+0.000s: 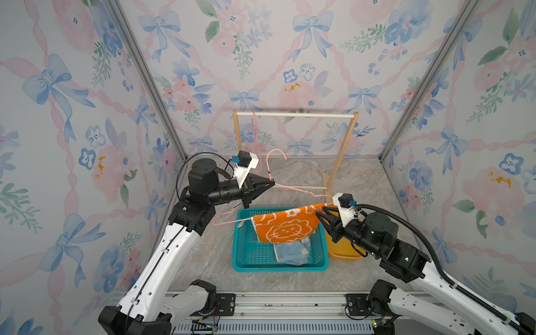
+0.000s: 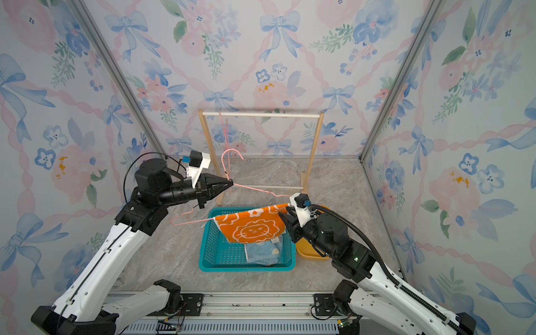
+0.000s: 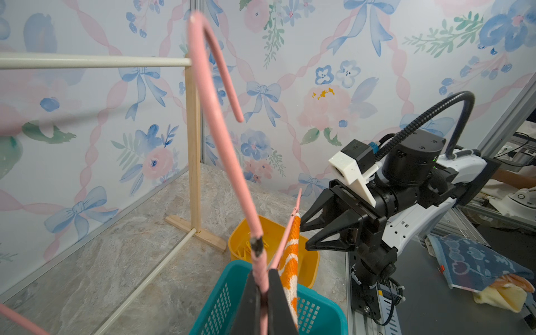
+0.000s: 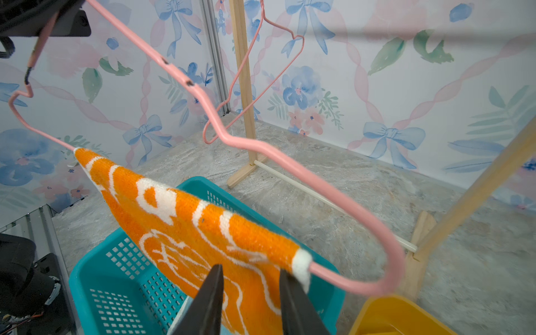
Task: Remove the clothespins securing towels to the hanger
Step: Remove the towel from the hanger.
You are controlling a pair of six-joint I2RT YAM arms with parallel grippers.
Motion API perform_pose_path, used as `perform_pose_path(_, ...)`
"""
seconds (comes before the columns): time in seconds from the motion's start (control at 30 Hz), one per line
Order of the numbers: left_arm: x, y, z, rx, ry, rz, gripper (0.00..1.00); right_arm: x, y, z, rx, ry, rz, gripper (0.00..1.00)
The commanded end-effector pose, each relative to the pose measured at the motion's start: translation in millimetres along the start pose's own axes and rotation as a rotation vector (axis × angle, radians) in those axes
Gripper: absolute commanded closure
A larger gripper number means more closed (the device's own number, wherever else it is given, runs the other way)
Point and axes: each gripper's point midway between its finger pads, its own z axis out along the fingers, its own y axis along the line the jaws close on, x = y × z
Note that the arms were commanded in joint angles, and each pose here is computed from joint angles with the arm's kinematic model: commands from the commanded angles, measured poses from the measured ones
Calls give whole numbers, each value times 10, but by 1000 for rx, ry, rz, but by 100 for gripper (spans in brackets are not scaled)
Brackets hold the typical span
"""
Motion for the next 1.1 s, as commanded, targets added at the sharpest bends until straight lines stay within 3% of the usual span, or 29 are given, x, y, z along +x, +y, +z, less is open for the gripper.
perform_pose_path(0.0,-106,-53,-60,1,-29,34,100,32,-97,-149,51,-9,15,66)
perform_pose_path(0.77,-126,-58,-62,2,-32,36,100,-37,-138,-2,42,-14,9,70)
perform_pose_path(1.07,-119,-54,-60,2,-31,35,100,-46,-86,74,11,-8,17,78)
